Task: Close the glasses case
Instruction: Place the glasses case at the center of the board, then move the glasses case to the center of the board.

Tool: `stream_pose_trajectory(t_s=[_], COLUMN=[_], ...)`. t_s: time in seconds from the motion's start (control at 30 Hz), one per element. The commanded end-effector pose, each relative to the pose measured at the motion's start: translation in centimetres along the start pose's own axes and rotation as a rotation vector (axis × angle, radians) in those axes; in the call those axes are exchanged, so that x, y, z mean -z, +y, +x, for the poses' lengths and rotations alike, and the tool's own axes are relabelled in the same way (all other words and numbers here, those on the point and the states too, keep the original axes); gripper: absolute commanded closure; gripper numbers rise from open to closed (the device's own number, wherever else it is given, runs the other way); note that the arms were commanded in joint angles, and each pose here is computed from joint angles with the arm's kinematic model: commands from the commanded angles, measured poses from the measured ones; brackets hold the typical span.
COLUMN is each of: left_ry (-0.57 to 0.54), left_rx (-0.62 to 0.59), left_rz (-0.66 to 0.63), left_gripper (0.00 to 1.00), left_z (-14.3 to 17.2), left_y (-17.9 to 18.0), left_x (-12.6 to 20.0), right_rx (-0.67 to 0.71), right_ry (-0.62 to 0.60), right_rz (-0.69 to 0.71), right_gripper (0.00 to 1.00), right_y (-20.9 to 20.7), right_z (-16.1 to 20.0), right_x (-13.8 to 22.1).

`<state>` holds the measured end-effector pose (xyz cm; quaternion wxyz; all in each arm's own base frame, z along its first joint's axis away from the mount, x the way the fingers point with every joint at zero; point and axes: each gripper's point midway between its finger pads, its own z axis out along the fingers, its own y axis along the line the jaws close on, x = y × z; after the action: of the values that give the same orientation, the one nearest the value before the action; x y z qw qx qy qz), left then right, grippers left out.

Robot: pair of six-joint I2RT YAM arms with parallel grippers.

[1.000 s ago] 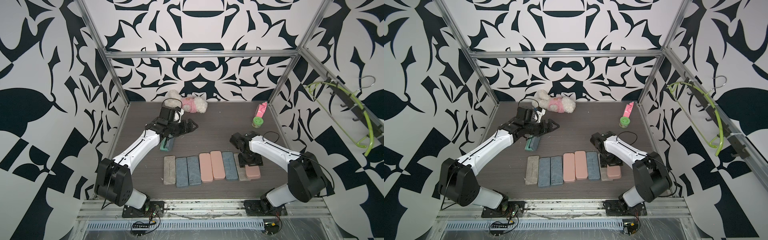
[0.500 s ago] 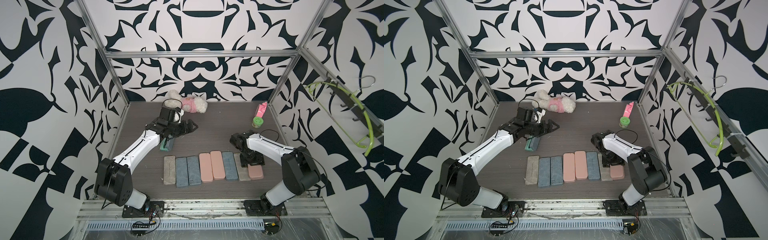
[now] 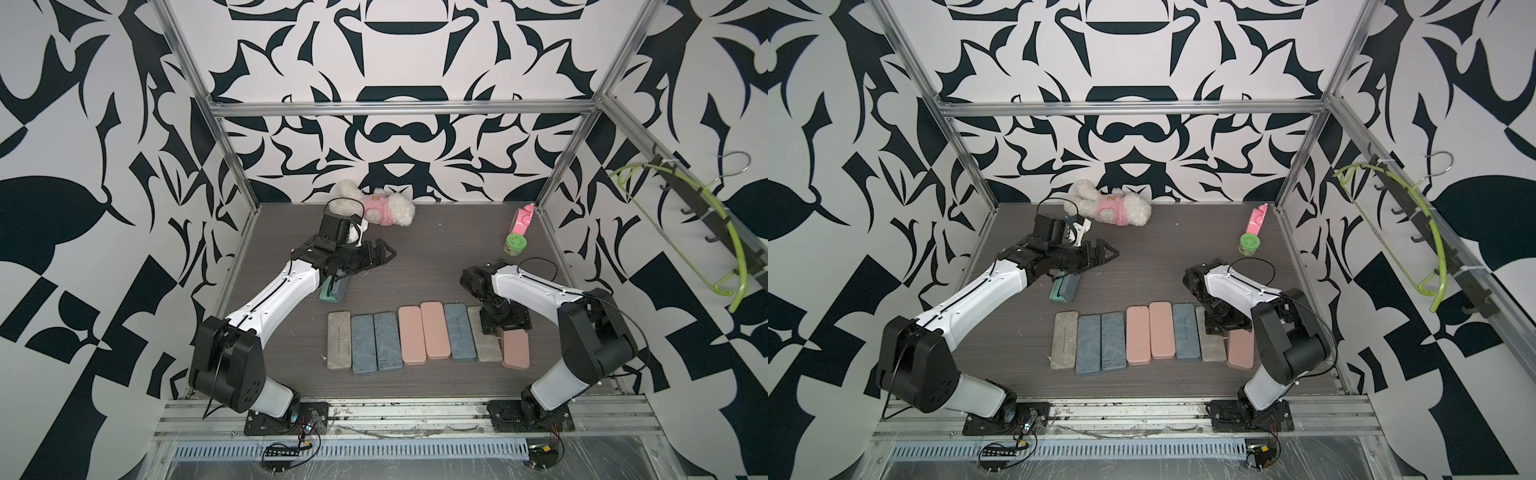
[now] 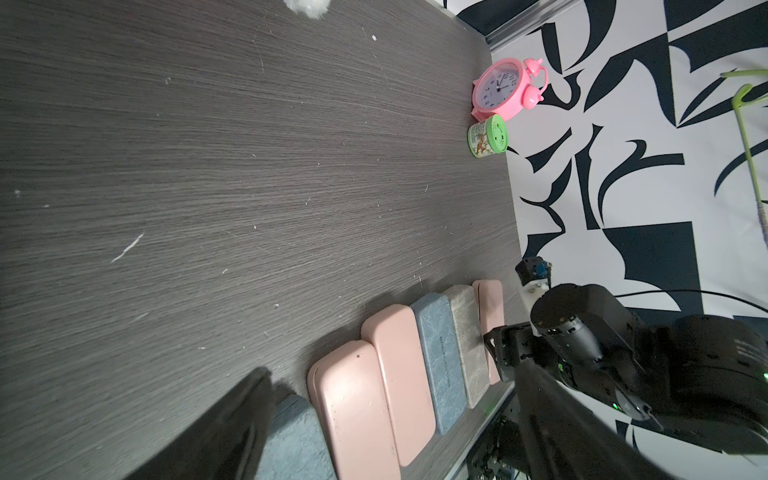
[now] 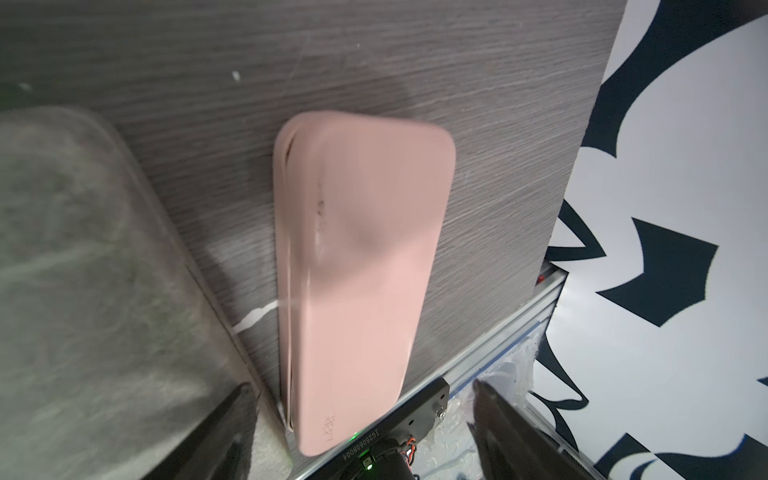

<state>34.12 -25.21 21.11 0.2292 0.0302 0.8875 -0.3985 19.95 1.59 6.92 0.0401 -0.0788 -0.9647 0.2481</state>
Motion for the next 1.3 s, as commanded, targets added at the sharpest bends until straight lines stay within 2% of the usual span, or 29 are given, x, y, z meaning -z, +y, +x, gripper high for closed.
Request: stream_pose_trajectory(t_s=[0.0,0.07,0.2,0.3,0.5,0.67,1.07,1.27], left_ry=[0.023,0.022,0.024,0.025,0.023,0.026,0.025,0.009], left_rx=[-0.002,-0.002,0.0,0.0,-0.007,-0.01,-0.018,-0.038], left_rz=[-0.008,-0.01,-0.008,-0.007,-0.02,-0.023,-0.039,-0.047], left_gripper=[0.04,0.04,0.04,0.04,0.04,0.04,0.04,0.04], left_z=[0.6,0.6,0.6,0.6,0.6,0.6,0.6,0.4], left_y=[0.5,0.5,0.5,0.5,0.8,0.8,1.1,1.0], left_x=[-0.5,-0.5,-0.6,-0.6,-0.6,-0.7,-0.6,-0.1], right_rx=[-0.092,-0.191,-0.432,-0.494,-0.575,-0.583,-0.644,-0.705], right_ry=[-0.077,-0.106,-0.16,-0.146,-0.072,-0.03,-0.012,-0.005], right_rz=[-0.087,-0.204,-0.553,-0.683,-0.764,-0.808,-0.688,-0.636], right_gripper=[0.16,0.17,0.17,0.19,0.27,0.33,0.38,0.35], right_y=[-1.6,-2.6,-4.2,-4.2,-4.0,-2.6,-3.5,-4.1], right_z=[-1.1,-1.5,-2.7,-3.2,-4.1,-4.1,-3.1,-2.4], right_x=[2.0,2.5,3.3,3.1,0.8,-0.7,-3.1,-4.1])
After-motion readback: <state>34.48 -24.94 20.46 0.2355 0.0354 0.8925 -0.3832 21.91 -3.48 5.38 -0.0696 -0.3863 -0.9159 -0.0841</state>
